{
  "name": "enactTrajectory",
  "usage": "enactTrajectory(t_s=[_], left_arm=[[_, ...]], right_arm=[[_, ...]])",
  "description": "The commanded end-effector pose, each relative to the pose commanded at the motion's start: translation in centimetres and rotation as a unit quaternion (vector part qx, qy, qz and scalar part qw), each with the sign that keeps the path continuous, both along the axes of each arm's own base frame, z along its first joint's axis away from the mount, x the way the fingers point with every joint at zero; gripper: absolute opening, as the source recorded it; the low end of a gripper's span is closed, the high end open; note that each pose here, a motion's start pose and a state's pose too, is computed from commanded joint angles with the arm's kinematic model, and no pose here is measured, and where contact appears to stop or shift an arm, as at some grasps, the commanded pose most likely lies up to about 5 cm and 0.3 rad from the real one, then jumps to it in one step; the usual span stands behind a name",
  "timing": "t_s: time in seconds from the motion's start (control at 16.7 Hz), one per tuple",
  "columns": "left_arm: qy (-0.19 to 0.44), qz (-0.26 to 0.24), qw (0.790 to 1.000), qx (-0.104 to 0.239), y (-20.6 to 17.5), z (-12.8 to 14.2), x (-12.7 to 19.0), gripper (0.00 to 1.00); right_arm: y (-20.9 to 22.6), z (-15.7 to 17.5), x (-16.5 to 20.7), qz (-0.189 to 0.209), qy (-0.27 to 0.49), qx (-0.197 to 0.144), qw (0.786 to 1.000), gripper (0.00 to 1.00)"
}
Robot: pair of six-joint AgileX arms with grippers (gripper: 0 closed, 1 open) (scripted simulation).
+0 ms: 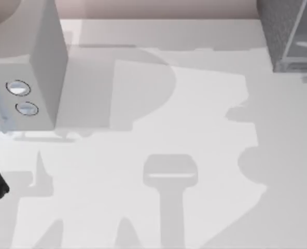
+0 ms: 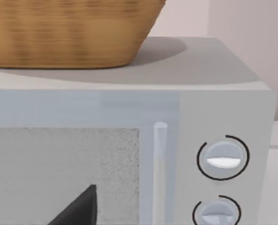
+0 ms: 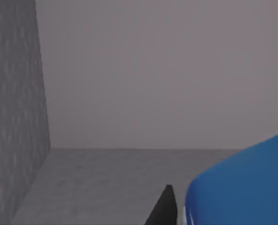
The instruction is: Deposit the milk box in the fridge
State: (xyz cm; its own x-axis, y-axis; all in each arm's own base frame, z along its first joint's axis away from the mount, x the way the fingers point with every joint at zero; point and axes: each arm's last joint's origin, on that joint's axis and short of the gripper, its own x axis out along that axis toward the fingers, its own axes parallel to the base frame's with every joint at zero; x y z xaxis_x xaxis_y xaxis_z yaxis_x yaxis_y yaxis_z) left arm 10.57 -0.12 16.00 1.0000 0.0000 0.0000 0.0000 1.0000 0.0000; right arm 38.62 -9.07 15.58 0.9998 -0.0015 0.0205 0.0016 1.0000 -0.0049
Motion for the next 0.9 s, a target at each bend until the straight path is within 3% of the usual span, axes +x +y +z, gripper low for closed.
enactTrajectory(t_s=[0.3,0.9], left_arm=[[0.000,0.000,1.000,0.000,0.0,0.0,0.0,1.00],[0.000,0.000,1.000,0.000,0.0,0.0,0.0,1.00]], right_arm=[[-1.3,-4.3,1.8,0.002,0.010,0.003,1.000,0.00],[-1.5,-4.8,3.3,-0.002,0.018,0.004,1.000,0.00]])
